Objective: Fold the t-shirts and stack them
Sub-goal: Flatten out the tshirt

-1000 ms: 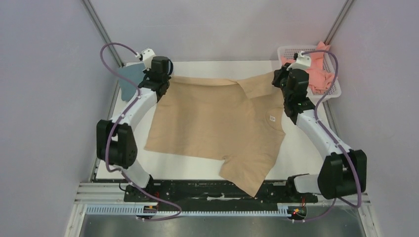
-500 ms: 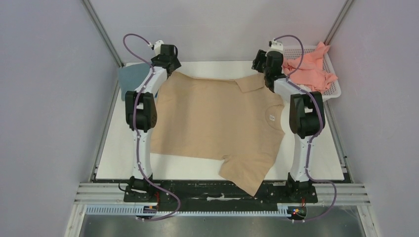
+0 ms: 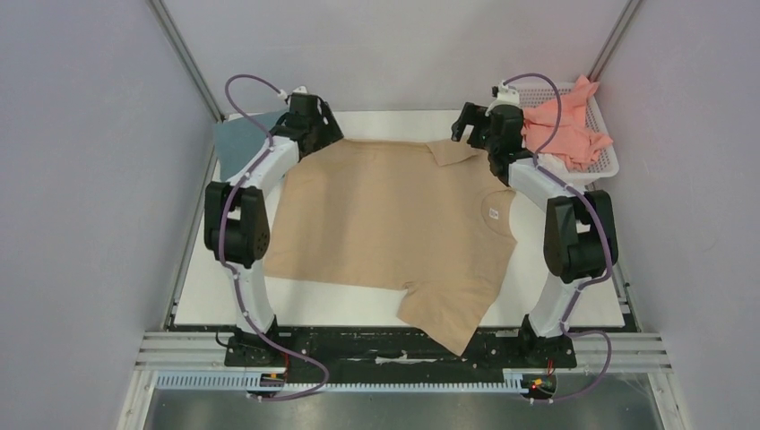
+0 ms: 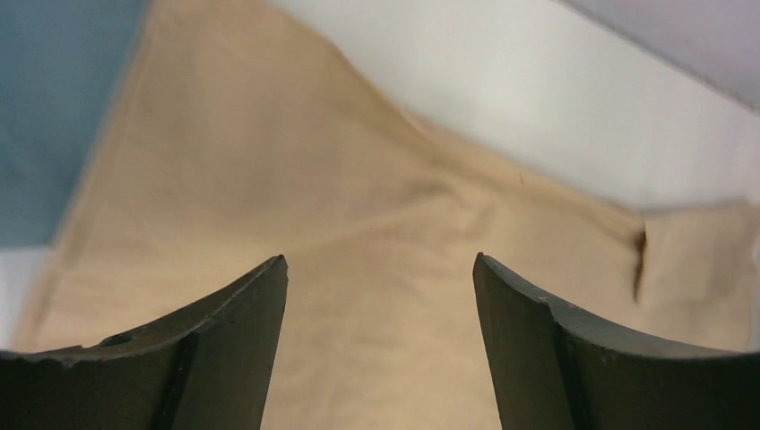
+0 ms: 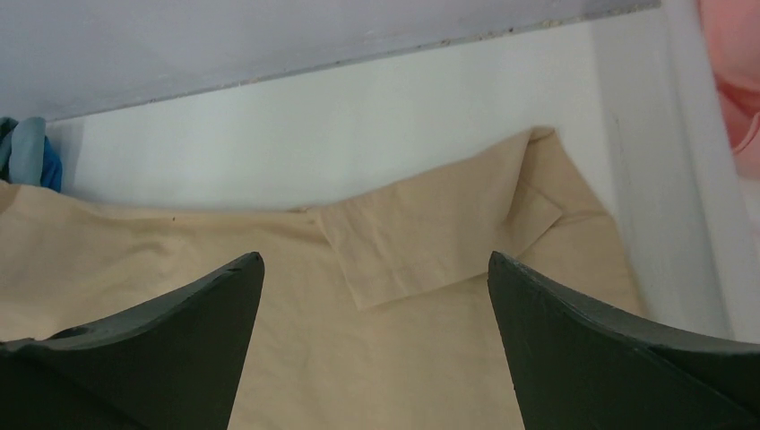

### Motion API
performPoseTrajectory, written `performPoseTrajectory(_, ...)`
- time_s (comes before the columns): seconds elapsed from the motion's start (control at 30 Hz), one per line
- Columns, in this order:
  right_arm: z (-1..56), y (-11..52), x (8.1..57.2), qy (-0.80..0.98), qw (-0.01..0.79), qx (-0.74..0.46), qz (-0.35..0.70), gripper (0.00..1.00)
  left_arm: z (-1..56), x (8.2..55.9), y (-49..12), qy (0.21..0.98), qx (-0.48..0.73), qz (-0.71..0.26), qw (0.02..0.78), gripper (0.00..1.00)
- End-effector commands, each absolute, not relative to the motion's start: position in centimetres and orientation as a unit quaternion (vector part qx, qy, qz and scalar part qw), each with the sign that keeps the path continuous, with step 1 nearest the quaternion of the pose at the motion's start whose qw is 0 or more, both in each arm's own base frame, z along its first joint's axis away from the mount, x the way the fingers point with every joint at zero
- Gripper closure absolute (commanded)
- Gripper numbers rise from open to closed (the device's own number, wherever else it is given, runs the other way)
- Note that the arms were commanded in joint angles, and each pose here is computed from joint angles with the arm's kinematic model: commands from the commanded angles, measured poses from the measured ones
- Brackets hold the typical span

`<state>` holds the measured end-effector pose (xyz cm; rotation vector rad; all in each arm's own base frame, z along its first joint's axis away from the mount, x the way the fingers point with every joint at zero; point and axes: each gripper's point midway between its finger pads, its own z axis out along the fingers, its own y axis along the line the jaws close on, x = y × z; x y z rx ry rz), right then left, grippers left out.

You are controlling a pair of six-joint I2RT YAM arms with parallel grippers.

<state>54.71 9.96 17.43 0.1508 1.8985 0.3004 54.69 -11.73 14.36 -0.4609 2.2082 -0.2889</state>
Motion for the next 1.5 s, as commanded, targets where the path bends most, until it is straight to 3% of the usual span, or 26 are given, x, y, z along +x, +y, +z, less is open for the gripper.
performPoseTrajectory(0.0,14.0,11.9,52.0,0.841,0.512,0.069,0.162,0.02,15.8,48.6,-19.0,0.886,-0.121,-0.184,0.408,0.18)
performPoseTrajectory(0.23,10.1,13.1,52.8,0.860,0.475,0.083,0.169,0.02,11.5,39.4,-27.4,0.905,-0.015,-0.230,0.358,0.18)
performPoseTrajectory(0.43,7.1,13.6,54.1,0.870,0.453,0.094,0.170,0.02,6.9,34.3,-30.5,0.925,0.043,-0.229,0.299,0.17)
performPoseTrajectory(0.87,7.8,15.1,62.6,0.815,0.534,0.107,0.198,0.02,-1.8,28.5,-26.2,0.960,0.023,-0.171,0.220,0.18)
performPoseTrajectory(1.17,14.3,15.5,73.1,0.677,0.682,0.149,0.233,0.02,-2.8,27.3,-26.9,0.960,0.029,-0.197,0.196,0.18)
performPoseTrajectory(1.3,18.5,14.8,72.8,0.646,0.718,0.140,0.219,0.02,-1.7,27.9,-27.2,0.956,0.030,-0.203,0.209,0.18)
performPoseTrajectory(1.47,20.4,14.8,68.3,0.708,0.680,0.084,0.173,0.02,1.3,30.2,-28.6,0.945,0.030,-0.217,0.243,0.17)
